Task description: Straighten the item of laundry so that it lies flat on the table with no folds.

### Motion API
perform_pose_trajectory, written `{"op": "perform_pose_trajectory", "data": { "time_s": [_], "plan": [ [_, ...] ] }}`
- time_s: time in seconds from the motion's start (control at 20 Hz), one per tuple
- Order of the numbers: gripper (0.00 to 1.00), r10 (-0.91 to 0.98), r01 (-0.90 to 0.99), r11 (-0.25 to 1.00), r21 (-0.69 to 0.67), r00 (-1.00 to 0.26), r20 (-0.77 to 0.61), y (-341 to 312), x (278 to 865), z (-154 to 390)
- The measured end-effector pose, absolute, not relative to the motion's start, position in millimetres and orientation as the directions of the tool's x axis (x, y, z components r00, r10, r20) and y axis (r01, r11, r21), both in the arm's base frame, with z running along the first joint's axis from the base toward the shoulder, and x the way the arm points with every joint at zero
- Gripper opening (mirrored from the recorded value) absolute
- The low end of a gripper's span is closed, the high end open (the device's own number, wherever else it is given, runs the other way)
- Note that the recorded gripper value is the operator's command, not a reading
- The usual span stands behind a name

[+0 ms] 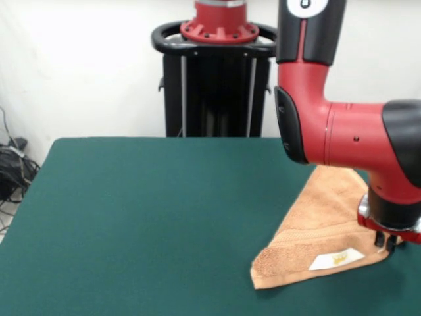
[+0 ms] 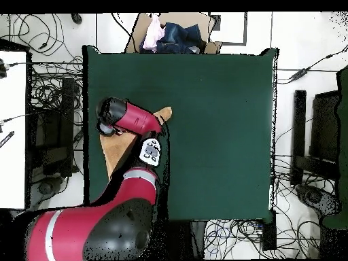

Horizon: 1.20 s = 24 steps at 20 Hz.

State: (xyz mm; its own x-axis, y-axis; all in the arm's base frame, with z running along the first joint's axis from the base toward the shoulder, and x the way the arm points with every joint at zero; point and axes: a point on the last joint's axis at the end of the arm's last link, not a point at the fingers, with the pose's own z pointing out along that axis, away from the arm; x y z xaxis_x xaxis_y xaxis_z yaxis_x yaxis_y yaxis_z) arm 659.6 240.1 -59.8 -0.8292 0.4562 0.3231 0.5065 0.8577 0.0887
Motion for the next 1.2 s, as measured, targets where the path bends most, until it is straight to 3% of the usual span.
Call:
{"op": "perform_pose_trajectory", "data": {
  "time_s": [1.2],
  "plan": [
    [0.00,0.515,0.553,0.833,0.021,-0.788,0.337,246.6,664.2,-59.1]
  ]
}}
